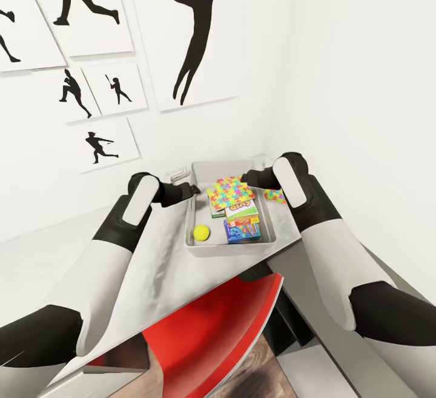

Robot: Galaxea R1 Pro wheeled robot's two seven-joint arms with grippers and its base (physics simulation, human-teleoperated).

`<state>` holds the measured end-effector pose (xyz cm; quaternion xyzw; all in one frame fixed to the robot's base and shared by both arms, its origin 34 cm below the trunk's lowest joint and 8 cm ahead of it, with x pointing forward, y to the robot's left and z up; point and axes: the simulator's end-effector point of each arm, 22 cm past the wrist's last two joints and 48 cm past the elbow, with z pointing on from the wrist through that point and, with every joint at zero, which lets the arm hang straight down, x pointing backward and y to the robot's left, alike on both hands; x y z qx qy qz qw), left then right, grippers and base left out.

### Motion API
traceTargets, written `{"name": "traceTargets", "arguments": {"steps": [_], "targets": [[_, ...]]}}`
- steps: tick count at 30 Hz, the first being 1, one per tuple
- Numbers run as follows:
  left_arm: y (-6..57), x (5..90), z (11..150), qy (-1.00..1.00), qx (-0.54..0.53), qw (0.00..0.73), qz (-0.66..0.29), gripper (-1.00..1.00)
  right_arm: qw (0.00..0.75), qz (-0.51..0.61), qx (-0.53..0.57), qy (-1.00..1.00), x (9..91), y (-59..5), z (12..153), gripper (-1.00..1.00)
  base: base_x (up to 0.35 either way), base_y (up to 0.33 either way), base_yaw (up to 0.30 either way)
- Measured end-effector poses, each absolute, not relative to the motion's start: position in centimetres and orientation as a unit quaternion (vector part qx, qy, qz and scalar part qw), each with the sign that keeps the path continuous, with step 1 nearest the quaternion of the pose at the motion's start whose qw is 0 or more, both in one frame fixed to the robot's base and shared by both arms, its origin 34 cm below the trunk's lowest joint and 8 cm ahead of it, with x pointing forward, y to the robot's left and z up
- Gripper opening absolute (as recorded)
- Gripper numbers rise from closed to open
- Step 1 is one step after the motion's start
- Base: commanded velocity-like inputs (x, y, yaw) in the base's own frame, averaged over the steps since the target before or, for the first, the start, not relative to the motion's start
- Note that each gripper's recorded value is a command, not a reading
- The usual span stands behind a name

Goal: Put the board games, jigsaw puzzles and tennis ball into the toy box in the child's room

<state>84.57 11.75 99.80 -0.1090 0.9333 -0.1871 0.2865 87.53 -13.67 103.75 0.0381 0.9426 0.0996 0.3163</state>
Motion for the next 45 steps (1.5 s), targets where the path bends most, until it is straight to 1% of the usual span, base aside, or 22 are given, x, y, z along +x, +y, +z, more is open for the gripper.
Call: {"name": "traceTargets", "arguments": {"steps": [13,45], "targets": [[12.0,84.3,98.5,0.939,-0.111,0.272,-0.179,1.0,0.293,0.093,0.044,0.951,87.1,-13.9,101.5,1.0,0.0,0.0,0.0],[12.8,84.3,97.0,0.94,-0.128,0.267,-0.171,1.0,0.277,0.085,0.046,0.956,86.5,-14.4,100.0,1.0,0.0,0.0,0.0]]}}
